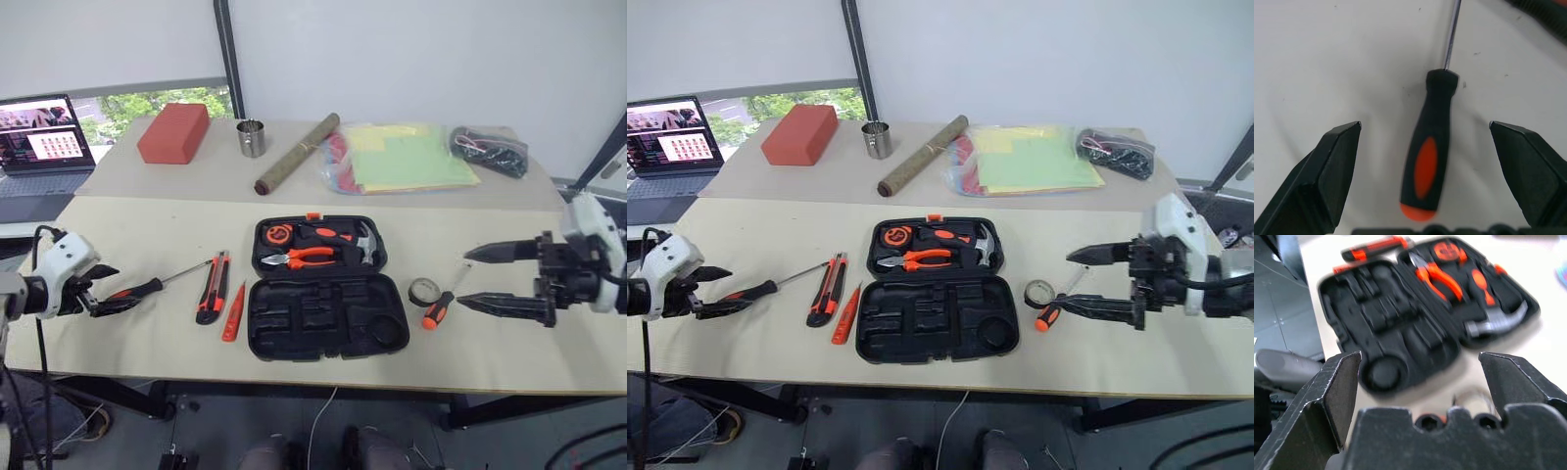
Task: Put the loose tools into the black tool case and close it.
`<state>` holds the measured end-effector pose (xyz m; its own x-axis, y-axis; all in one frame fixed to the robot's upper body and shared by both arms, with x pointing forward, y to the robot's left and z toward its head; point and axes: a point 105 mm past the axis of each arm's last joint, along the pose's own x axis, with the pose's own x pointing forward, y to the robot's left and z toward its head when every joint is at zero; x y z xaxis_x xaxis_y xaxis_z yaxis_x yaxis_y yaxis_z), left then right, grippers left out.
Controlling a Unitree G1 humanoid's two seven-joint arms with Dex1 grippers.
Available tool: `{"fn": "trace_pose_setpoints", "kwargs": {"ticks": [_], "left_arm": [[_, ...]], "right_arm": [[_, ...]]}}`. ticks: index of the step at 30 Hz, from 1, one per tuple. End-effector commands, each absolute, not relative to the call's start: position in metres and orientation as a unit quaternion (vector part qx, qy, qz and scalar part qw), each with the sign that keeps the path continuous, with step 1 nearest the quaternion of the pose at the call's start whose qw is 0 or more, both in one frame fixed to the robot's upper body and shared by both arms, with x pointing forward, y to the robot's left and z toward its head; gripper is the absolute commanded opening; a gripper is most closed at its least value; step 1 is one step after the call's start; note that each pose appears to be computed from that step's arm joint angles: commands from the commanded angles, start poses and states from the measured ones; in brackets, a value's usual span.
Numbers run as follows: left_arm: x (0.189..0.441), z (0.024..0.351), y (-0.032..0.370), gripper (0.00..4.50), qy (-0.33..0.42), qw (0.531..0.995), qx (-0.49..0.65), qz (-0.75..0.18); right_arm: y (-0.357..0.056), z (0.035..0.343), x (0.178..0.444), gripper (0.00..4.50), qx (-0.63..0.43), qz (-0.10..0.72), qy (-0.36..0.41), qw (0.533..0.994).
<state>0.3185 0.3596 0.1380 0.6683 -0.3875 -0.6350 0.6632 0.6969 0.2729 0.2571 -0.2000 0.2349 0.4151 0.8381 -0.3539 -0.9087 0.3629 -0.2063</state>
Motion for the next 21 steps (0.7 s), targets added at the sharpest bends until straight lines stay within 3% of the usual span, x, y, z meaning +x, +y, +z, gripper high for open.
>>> {"fn": "trace_pose_setpoints", "kwargs": {"ticks": [1,4,7,11,12,14,19,21], "left_arm": [[0.320,0.120,0.363,4.50,0.331,0.849,0.272,-0.310],[0.325,0.110,0.366,4.50,0.356,0.840,0.279,-0.298],[0.328,0.106,0.367,3.72,0.368,0.840,0.274,-0.290],[0.329,0.107,0.363,2.07,0.359,0.845,0.259,-0.300],[0.330,0.109,0.363,1.88,0.353,0.848,0.257,-0.302],[0.334,0.125,0.359,1.04,0.315,0.852,0.271,-0.318],[0.350,0.176,0.339,0.90,0.227,0.856,0.305,-0.350],[0.363,0.211,0.302,0.90,0.158,0.841,0.323,-0.404]], "right_arm": [[-0.179,0.245,0.254,4.47,-0.201,0.550,0.061,0.809],[-0.170,0.246,0.251,4.47,-0.202,0.558,0.051,0.803],[-0.164,0.247,0.247,4.50,-0.200,0.563,0.045,0.801],[-0.165,0.245,0.244,4.50,-0.201,0.560,0.046,0.802],[-0.166,0.245,0.244,4.50,-0.201,0.557,0.047,0.805],[-0.170,0.243,0.245,4.50,-0.200,0.545,0.050,0.813],[-0.181,0.233,0.242,4.50,-0.188,0.524,0.070,0.828],[-0.185,0.226,0.236,4.50,-0.178,0.520,0.087,0.831]]}}
